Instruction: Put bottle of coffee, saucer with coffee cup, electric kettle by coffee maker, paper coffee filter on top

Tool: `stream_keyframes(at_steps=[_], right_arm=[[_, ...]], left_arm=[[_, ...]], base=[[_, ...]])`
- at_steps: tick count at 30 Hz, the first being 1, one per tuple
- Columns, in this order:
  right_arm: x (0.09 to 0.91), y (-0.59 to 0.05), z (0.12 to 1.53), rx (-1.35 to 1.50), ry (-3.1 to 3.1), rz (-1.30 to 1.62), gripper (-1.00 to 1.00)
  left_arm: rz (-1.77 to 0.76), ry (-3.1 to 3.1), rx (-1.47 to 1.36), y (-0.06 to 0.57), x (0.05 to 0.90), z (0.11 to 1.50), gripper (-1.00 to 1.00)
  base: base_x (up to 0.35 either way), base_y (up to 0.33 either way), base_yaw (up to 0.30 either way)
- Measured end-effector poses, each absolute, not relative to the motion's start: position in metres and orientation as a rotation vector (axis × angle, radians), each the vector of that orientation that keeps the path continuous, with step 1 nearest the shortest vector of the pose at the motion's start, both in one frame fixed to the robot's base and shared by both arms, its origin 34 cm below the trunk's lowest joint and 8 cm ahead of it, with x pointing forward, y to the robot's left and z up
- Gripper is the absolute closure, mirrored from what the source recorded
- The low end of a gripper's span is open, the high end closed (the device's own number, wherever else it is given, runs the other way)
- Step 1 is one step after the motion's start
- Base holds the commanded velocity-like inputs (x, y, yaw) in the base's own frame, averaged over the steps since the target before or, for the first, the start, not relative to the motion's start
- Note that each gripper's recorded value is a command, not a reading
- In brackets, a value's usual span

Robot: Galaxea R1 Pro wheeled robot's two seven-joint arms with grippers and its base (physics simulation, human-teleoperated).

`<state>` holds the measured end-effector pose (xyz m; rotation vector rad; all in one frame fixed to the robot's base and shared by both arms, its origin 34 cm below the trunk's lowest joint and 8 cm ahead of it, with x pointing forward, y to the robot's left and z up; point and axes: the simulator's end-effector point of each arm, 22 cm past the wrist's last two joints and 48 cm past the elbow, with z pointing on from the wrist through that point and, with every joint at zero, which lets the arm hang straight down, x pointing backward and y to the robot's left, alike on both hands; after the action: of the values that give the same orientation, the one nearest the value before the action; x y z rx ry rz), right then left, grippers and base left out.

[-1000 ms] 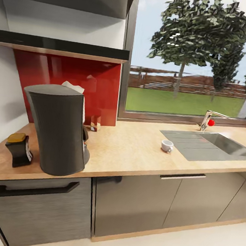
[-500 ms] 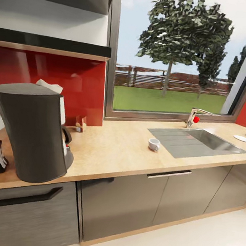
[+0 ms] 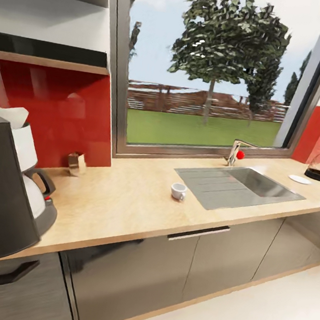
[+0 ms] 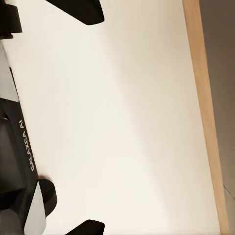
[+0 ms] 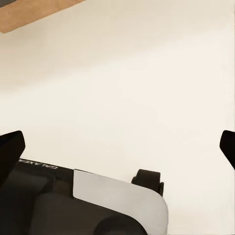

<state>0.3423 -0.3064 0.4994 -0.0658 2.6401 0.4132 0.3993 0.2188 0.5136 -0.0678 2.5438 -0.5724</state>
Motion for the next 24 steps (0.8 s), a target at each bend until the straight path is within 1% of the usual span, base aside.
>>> stream_keyframes(at_steps=[3, 7, 24], right_arm=[[0.3422, -0.3060, 0.4992, -0.064, 2.641, 0.414, -1.00], [0.3418, -0.3057, 0.4991, -0.063, 2.641, 0.415, -1.00], [0.3416, -0.3062, 0.4989, -0.062, 2.643, 0.413, -1.00]], left_arm=[[-0.572, 2.544, -0.068, 0.2187, 0.3994, 0.5136, -1.00], [-0.573, 2.544, -0.068, 0.2187, 0.3993, 0.5136, -1.00], [-0.573, 2.544, -0.068, 0.2187, 0.3994, 0.5135, -1.00]], base=[[0.146, -0.306, -0.133], [0.132, -0.311, -0.224], [0.106, -0.319, -0.281]])
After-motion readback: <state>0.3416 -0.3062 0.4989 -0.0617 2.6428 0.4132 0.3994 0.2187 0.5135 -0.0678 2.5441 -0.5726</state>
